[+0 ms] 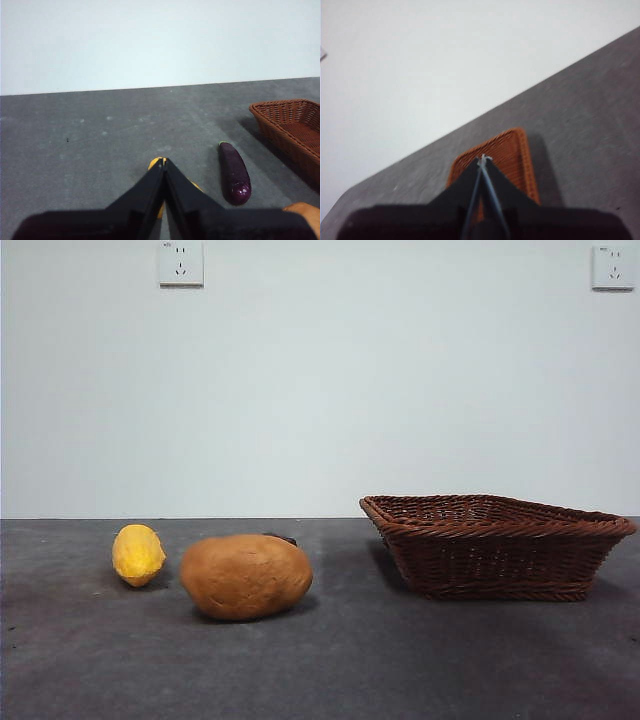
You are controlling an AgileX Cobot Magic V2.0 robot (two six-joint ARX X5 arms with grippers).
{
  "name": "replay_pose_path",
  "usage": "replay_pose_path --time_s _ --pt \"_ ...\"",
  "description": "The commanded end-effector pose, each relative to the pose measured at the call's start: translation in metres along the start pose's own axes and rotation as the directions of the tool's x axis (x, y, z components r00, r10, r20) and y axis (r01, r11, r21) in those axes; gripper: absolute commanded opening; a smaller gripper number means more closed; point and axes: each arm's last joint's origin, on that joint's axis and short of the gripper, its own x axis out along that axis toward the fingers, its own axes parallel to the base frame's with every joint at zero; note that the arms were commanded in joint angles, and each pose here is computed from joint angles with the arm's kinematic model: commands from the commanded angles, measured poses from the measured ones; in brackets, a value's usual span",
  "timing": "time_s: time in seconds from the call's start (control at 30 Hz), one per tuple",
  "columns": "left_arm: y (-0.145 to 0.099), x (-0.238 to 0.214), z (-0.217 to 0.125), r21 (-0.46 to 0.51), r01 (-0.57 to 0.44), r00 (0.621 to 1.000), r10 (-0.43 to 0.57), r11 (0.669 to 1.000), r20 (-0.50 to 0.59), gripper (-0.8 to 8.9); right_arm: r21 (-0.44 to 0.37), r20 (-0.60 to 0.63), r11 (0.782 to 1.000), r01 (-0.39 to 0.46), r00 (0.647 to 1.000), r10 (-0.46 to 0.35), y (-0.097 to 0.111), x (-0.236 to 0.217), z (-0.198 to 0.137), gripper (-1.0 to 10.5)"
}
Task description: Help me put the vegetables on the table into the basket
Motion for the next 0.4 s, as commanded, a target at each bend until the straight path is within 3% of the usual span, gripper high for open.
replay_pose_path --time_s 0.03,0.27,0.4 --pt "0.001 0.005 0.008 -0.038 -0.003 0.999 0.002 0.999 -0.035 -0.05 0.000 -0.062 1.000 -0.015 0.998 0.015 0.005 0.005 0.008 -0.2" --pt "0.002 0.018 0.028 -0.081 -0.024 0.979 0.007 0.996 -0.202 -0.04 -0.061 -0.264 0.998 0.018 0.964 -0.033 0.012 0.021 0.024 -0.1" --pt "0.003 0.026 0.036 -0.093 -0.035 0.958 0.007 0.995 -0.286 -0.04 -0.046 -0.354 0.996 0.070 0.932 -0.082 0.013 0.030 0.029 0.1"
